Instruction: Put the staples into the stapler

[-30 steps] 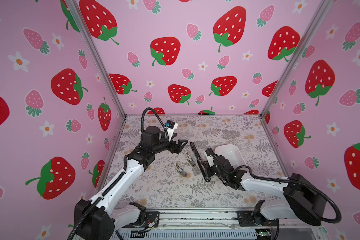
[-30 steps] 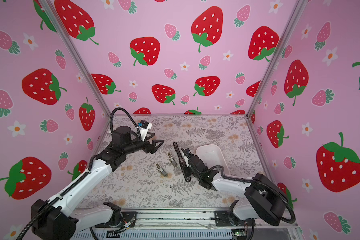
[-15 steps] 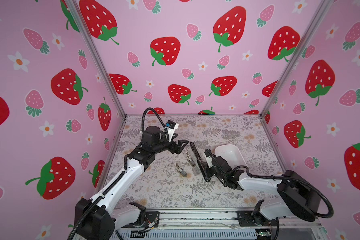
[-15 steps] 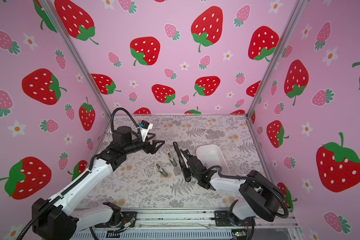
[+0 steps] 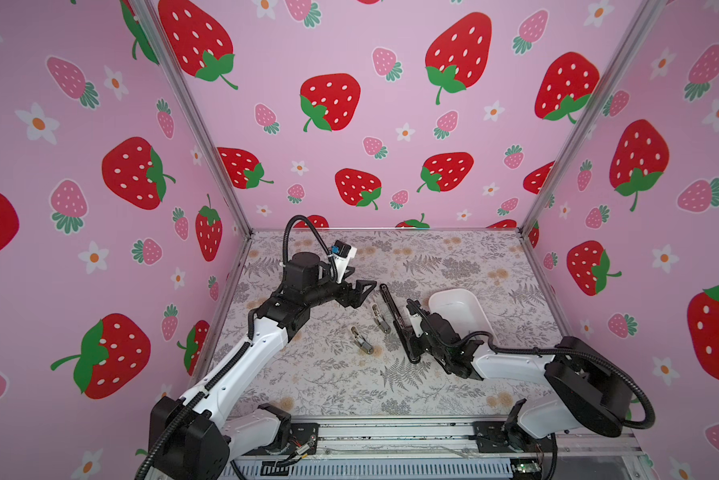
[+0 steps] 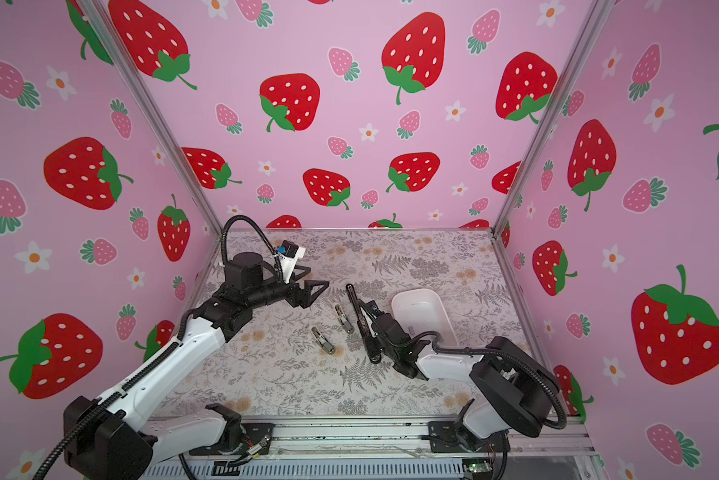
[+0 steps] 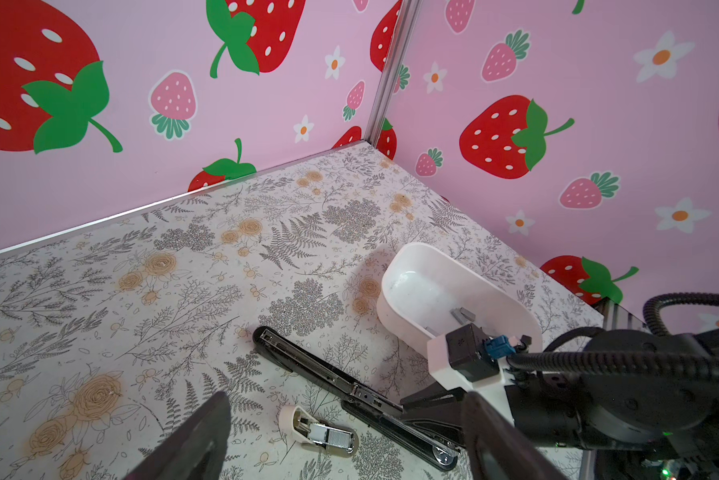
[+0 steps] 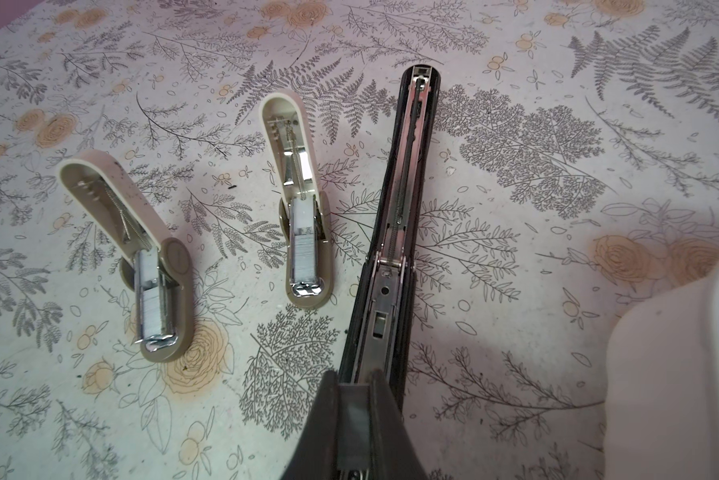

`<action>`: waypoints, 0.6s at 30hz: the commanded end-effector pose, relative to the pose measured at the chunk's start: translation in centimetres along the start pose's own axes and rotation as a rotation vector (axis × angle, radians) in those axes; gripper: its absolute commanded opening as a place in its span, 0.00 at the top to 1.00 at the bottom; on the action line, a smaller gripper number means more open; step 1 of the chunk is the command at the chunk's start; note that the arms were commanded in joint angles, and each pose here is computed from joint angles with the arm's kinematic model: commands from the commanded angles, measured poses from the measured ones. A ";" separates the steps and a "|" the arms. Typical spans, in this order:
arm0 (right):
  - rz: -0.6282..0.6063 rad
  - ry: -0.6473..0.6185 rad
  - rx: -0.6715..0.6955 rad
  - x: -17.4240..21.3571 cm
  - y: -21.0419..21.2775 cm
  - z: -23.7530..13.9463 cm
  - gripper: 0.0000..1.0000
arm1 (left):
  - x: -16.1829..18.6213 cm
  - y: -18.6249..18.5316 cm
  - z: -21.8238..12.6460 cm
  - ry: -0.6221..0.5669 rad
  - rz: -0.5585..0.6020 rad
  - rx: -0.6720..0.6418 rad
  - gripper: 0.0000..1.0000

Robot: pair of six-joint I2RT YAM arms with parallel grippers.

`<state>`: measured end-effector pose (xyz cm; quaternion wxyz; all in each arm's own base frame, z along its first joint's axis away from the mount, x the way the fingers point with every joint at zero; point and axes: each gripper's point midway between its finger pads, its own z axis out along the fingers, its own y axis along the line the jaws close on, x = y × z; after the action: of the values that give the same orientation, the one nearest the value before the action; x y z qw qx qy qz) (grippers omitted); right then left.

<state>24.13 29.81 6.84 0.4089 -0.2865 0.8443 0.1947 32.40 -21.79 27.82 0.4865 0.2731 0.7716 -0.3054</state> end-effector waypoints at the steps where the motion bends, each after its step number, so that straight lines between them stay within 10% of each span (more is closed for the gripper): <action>1: 0.006 0.000 0.015 0.2 -0.1 0.3 0.90 | -0.2 -0.3 0.0 0.004 0.006 0.012 0.12; 18: 0.000 0.014 0.029 0.7 -0.3 0.6 0.90 | -0.1 -0.2 0.0 0.005 0.007 0.009 0.12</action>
<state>24.30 29.57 6.13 0.4063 -0.2852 0.8486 0.1831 32.41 -21.79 27.81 0.4866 0.2730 0.7717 -0.3053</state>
